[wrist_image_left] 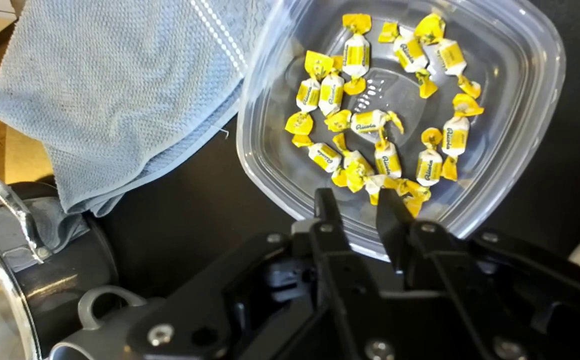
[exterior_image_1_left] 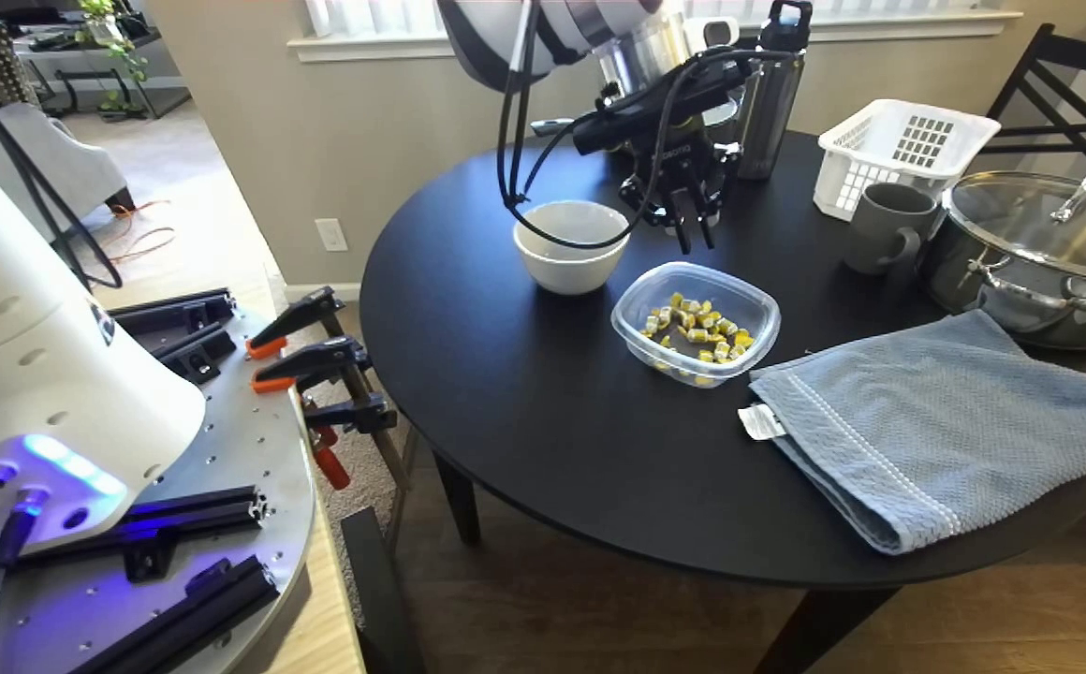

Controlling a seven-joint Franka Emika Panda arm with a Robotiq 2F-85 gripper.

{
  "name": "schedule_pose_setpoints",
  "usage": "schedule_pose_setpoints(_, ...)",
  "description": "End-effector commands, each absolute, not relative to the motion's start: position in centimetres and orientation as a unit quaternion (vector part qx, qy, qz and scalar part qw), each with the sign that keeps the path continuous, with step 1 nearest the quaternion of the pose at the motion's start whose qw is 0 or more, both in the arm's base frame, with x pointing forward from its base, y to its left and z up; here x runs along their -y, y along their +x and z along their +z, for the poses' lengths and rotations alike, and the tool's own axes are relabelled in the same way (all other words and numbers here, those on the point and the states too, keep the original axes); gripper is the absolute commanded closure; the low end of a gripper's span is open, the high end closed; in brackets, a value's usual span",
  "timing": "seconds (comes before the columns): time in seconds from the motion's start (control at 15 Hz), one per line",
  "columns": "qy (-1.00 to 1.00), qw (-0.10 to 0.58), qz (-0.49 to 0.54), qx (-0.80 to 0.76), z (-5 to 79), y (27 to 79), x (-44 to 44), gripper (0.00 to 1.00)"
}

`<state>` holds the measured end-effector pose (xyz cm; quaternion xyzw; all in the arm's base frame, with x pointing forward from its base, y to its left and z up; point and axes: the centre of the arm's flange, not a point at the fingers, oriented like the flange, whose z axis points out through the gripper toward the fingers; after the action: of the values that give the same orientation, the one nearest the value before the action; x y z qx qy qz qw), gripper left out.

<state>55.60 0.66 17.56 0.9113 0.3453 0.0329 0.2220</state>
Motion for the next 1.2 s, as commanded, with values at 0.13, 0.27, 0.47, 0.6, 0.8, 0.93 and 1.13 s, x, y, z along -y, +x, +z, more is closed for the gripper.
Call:
schedule_pose_setpoints(0.13, 0.928, 0.170, 0.018, -0.332, 18.0, 55.1, -2.9, 0.31)
schedule_pose_setpoints(0.27, 0.934, 0.149, 0.015, -0.326, 18.9, 54.8, -4.0, 0.17)
schedule_pose_setpoints(0.47, 0.939, 0.122, 0.013, -0.322, 20.9, 54.6, -5.0, 0.01)
schedule_pose_setpoints(0.6, 0.940, 0.098, 0.010, -0.326, 22.3, 54.4, -5.6, 0.00)
schedule_pose_setpoints(0.8, 0.934, 0.057, -0.008, -0.351, 23.3, 53.6, -6.8, 0.00)
schedule_pose_setpoints(0.93, 0.929, 0.040, -0.029, -0.366, 23.0, 53.1, -7.0, 0.00)
schedule_pose_setpoints(1.13, 0.925, 0.024, -0.057, -0.376, 22.2, 52.7, -6.8, 0.00)
